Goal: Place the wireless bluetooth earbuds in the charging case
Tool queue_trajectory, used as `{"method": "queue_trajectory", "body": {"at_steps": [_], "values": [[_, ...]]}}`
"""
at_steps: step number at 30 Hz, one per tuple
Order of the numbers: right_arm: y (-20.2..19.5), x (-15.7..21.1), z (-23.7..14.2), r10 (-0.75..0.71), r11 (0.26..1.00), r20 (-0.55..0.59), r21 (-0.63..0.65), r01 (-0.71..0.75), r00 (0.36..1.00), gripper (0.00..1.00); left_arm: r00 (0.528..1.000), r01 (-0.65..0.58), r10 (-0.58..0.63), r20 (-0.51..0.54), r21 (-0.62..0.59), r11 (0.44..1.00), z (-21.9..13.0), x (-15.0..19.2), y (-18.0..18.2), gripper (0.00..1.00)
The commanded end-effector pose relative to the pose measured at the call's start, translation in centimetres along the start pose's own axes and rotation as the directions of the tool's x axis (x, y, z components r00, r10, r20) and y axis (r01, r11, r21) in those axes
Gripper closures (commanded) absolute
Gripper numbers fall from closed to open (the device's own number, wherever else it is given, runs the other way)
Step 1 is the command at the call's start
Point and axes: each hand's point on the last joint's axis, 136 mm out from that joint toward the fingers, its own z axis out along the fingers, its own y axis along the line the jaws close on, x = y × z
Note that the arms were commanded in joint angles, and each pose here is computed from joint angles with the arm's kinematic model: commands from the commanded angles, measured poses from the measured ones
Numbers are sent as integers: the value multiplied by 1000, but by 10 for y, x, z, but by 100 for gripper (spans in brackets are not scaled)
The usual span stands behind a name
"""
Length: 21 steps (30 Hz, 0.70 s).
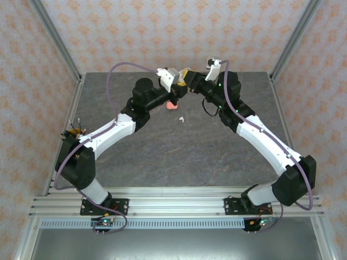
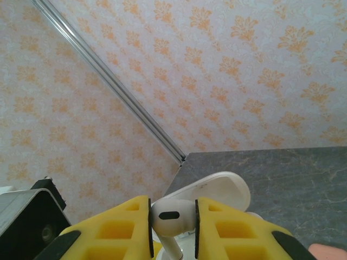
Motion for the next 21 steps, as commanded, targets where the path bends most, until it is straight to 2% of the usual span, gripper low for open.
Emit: {"method": "queue_trajectory", "body": {"at_steps": [1,21], "values": [[14,-12,2,-11,998,35,-59,13,999,78,997,-20,17,78,42,999,4,-27,-12,100],[2,8,6,-44,998,-17,-35,43,999,78,996,-4,-1,90,55,998,10,-34,-16,100]]}}
